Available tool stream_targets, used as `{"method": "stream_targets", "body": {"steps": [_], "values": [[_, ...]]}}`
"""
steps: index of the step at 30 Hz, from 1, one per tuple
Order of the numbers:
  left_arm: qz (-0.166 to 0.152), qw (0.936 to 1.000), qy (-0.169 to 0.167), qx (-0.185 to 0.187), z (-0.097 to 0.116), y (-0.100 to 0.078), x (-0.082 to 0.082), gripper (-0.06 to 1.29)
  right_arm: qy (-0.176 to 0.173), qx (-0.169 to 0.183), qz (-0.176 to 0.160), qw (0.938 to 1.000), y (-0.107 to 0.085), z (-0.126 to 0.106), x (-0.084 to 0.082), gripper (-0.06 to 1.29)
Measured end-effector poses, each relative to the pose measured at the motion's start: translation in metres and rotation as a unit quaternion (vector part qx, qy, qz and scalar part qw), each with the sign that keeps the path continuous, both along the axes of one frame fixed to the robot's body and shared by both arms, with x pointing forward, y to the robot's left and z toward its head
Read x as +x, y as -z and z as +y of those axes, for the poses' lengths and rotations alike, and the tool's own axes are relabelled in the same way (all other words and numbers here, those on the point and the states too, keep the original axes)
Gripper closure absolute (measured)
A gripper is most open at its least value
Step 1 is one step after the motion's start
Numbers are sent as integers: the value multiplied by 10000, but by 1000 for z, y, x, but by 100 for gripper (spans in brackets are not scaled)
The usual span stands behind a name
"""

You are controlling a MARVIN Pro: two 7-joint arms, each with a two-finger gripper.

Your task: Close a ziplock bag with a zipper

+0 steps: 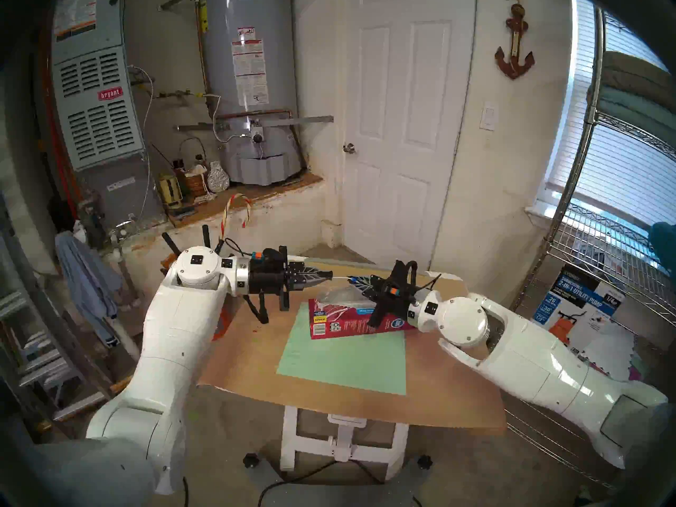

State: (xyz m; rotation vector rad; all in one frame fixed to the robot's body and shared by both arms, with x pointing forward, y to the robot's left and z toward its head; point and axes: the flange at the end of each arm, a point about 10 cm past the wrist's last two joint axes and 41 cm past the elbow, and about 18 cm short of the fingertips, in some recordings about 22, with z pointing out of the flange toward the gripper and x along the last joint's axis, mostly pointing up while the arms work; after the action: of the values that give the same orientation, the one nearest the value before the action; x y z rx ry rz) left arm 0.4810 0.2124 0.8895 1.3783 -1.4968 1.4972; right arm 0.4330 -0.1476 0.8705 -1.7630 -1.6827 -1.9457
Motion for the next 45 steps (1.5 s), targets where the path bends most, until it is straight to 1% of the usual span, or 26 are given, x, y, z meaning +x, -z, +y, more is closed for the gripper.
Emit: {"method": "stream_targets", "body": {"steps": [6,11,12,13,14,15,16,24,31,34,36,40,42,43,45], "values": [[20,10000,-87,18,7,2,1,126,132,-85,-34,9999,2,-16,6,125],[70,9999,-101,-11,9,8,4,125,132,-18,-35,9999,-1,-16,5,125],[72,9999,-73,-19,8,8,4,119,122,0,-34,9999,-2,-15,5,125],[68,10000,-41,-19,7,8,5,96,113,17,-33,9999,-2,-14,4,125],[65,10000,-20,-19,7,8,5,69,106,29,-32,9999,-3,-13,4,125],[57,10000,11,-22,5,7,5,21,95,44,-32,9999,-3,-12,4,125],[45,10000,37,-26,4,6,6,-4,83,58,-31,9999,-3,-10,3,125],[-1,9998,157,-76,-3,3,11,-3,-10,152,-24,9999,-6,1,-1,125],[74,9997,171,-150,-7,8,17,-3,-45,211,-5,9998,-8,10,-4,125],[98,9996,157,-192,-9,10,20,0,-42,221,9,9997,-8,12,-5,125],[108,9996,145,-221,-10,12,22,4,-42,226,16,9997,-9,13,-5,125],[123,9994,132,-285,-14,14,25,17,-45,232,27,9997,-9,15,-6,125],[128,9993,134,-314,-15,15,26,30,-48,235,30,9997,-9,16,-6,125],[133,9993,136,-330,-16,16,27,39,-50,238,32,9997,-9,16,-6,125],[137,9992,140,-348,-17,16,28,50,-50,243,30,9997,-8,16,-6,125]]}}
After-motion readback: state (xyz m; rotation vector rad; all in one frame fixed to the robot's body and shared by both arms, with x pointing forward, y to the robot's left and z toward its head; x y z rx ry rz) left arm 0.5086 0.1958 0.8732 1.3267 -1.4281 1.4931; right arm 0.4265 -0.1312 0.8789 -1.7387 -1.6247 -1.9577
